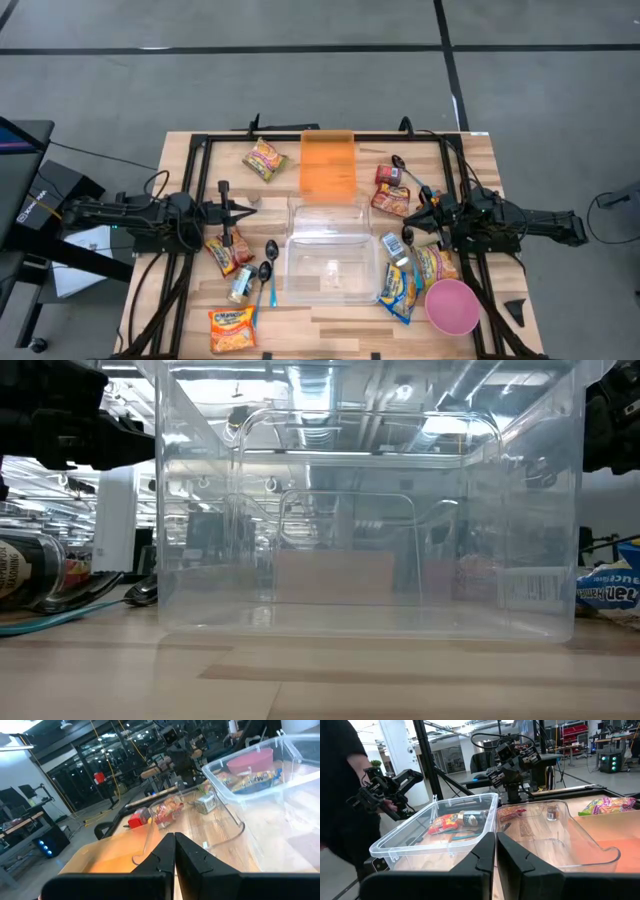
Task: Pick & Place Food Item
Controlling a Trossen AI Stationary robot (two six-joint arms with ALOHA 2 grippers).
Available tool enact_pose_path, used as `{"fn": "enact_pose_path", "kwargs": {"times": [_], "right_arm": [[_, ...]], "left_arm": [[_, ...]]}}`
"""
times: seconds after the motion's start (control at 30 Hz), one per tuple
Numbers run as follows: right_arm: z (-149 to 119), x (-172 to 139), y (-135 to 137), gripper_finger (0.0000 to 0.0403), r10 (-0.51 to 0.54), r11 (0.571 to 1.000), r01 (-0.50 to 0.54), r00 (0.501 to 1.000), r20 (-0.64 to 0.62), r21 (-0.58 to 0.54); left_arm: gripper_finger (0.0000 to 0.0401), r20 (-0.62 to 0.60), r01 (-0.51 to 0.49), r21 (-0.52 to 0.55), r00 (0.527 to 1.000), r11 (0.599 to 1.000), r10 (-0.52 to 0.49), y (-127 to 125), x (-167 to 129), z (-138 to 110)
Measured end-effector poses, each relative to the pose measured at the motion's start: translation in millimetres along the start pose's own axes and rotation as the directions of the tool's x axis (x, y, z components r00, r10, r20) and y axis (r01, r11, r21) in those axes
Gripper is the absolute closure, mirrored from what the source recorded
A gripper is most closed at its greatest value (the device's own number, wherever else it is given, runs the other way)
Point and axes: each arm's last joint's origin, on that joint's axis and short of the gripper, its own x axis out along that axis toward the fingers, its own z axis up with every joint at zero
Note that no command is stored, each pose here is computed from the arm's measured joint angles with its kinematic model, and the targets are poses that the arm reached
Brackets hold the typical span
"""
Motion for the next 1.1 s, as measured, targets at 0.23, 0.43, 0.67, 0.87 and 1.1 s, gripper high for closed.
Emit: {"fn": "enact_pose_path", "kwargs": {"times": [0.23, 0.43, 0.67, 0.87, 1.1], "right_arm": [[0, 0, 0, 0.0390, 0.000, 1.000, 0.000, 1.000, 0.000, 0.000], [0, 0, 0, 0.0390, 0.000, 1.000, 0.000, 1.000, 0.000, 0.000], [0, 0, 0, 0.0390, 0.000, 1.000, 0.000, 1.000, 0.000, 0.000], [0, 0, 0, 0.0390, 0.000, 1.000, 0.000, 1.000, 0.000, 0.000], [1, 0, -1, 0.0390, -0.038, 0.999, 0.038, 0.999, 0.017, -0.015]], "left_arm": [[0.0397, 0.114, 0.070, -0.643, 0.994, 0.763, 0.004, 3, 0, 10], [0.0397, 0.179, 0.159, -0.919, 0.984, 0.360, 0.023, 6, -1, 16], [0.0397, 0.200, 0.183, -0.942, 0.979, 0.283, 0.033, 6, -2, 18], [0.0397, 0.214, 0.189, -0.941, 0.975, 0.280, 0.063, 8, -2, 20], [0.0390, 0.244, 0.183, -0.948, 0.944, 0.262, 0.224, 16, -5, 27]]}}
